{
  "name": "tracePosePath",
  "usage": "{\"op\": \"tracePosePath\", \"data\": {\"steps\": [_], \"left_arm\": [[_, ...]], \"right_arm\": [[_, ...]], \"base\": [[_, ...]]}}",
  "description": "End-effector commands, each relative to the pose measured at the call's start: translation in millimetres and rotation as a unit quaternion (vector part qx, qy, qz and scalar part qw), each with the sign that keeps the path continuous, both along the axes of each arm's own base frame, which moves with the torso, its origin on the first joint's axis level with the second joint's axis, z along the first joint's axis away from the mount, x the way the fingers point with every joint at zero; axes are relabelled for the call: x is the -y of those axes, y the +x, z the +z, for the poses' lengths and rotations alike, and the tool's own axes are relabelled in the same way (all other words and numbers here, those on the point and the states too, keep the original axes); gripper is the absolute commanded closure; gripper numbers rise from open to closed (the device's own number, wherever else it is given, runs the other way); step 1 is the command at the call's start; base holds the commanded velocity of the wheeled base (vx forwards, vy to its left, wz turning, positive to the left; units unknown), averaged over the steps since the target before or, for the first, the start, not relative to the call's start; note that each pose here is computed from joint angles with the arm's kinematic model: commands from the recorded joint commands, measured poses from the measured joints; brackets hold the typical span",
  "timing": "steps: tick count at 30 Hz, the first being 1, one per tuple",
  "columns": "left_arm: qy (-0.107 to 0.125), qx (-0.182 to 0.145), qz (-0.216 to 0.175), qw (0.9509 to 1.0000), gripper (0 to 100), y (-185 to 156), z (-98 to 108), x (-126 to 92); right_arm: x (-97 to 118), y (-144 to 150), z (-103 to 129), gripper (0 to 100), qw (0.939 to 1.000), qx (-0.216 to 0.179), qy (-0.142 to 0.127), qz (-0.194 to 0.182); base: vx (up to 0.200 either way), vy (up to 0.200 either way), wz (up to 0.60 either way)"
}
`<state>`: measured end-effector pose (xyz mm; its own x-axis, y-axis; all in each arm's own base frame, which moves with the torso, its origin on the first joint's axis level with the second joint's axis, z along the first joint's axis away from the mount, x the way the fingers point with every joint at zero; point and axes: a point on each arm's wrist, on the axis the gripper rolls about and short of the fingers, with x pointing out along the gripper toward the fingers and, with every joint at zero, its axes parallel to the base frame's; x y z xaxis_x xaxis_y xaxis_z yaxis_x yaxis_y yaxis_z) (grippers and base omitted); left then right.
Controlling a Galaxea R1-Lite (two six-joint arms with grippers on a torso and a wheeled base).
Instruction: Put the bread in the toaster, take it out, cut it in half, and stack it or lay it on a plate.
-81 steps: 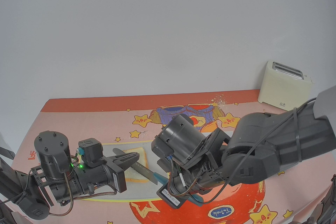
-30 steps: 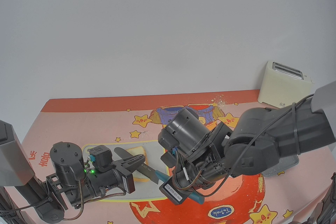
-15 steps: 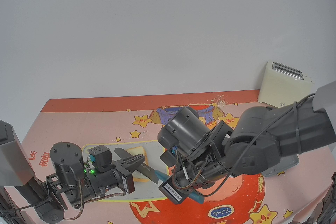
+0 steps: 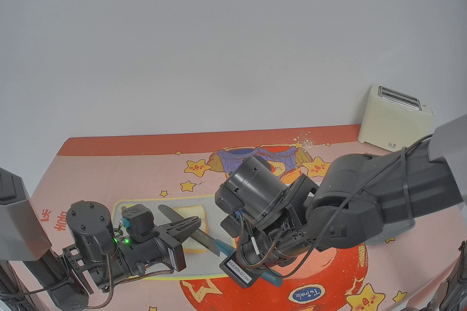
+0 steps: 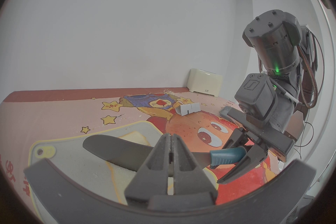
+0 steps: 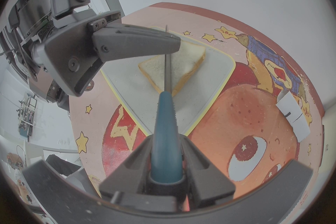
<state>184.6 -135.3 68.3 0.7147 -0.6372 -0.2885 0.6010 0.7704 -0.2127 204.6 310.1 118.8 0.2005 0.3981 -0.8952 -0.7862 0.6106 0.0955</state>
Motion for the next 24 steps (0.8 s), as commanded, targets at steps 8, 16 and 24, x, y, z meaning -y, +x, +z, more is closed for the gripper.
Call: {"op": "tracePosePath", "data": {"steps": [8,16,24], "left_arm": [[0.007,-0.011,0.001,0.9999,100,-3.0,-3.7,-2.5],[0.005,-0.006,0.001,1.0,100,-2.1,-2.4,-1.5],[-0.006,0.01,0.0,0.9999,100,0.2,3.8,0.6]], "right_arm": [[1.1,-0.3,17.6,100,0.9996,0.015,0.024,-0.001],[4.5,-2.6,9.5,100,0.9999,0.005,0.01,0.0],[4.8,-2.7,-3.8,100,0.9999,-0.006,-0.009,-0.001]], "base": [[0.0,0.0,0.0],[0.0,0.0,0.0],[0.0,0.0,0.0]]}}
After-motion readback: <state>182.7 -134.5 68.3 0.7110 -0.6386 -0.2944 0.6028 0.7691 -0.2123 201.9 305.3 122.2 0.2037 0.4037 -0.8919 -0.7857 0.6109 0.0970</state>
